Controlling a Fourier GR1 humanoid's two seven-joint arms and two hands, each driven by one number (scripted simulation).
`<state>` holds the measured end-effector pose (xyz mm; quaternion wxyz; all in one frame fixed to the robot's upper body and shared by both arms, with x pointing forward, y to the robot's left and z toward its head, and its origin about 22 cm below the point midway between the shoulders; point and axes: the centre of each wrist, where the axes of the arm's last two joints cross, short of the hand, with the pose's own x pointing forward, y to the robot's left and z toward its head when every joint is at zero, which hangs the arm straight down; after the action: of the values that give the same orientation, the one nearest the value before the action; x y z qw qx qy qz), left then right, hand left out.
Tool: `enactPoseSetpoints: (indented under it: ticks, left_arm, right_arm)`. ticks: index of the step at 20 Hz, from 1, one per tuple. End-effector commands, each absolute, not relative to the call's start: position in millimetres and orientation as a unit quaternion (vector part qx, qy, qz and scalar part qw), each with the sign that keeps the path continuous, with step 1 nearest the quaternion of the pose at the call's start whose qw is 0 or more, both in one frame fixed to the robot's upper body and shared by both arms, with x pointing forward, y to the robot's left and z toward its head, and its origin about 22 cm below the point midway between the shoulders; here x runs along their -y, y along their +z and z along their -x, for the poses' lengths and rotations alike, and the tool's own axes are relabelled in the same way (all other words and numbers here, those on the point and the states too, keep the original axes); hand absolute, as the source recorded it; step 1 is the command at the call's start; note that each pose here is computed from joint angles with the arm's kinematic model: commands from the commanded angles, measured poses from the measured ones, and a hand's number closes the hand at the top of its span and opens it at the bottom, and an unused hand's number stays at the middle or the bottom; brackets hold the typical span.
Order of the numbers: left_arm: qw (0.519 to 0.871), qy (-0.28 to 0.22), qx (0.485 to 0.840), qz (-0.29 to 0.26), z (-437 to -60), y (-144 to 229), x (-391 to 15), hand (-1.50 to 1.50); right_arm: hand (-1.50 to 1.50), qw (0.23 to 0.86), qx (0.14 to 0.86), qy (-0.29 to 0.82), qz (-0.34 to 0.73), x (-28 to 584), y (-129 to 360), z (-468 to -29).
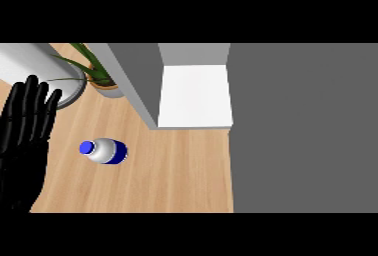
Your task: Pick up the bottled water, place it into the cabinet and close the cabinet
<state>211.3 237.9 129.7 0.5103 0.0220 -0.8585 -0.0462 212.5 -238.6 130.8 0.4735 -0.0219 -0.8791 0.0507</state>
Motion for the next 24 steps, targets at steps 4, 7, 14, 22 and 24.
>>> enactPoseSetpoints:
  ticks: [4,7,14,22,24]
  left_arm:
    - [0.453,-0.090,0.881,0.106,-210,125,-282,-1.50]
    - [0.535,-0.093,0.821,0.175,-212,98,-281,-1.50]
    - [0.546,-0.104,0.805,0.205,-182,105,-334,-1.50]
    - [0.569,-0.111,0.794,0.184,-151,103,-356,-1.50]
    - [0.587,-0.103,0.784,0.175,-157,98,-344,-1.50]
  right_arm:
    - [-1.50,0.473,0.881,0.024,0.001,244,131,-190]
    - [-1.50,0.577,0.812,0.038,-0.075,239,108,-177]
    - [-1.50,0.603,0.792,0.027,-0.089,247,133,-129]
    - [-1.50,0.602,0.793,0.020,-0.086,228,139,-99]
    - [-1.50,0.600,0.796,0.025,-0.075,237,146,-85]
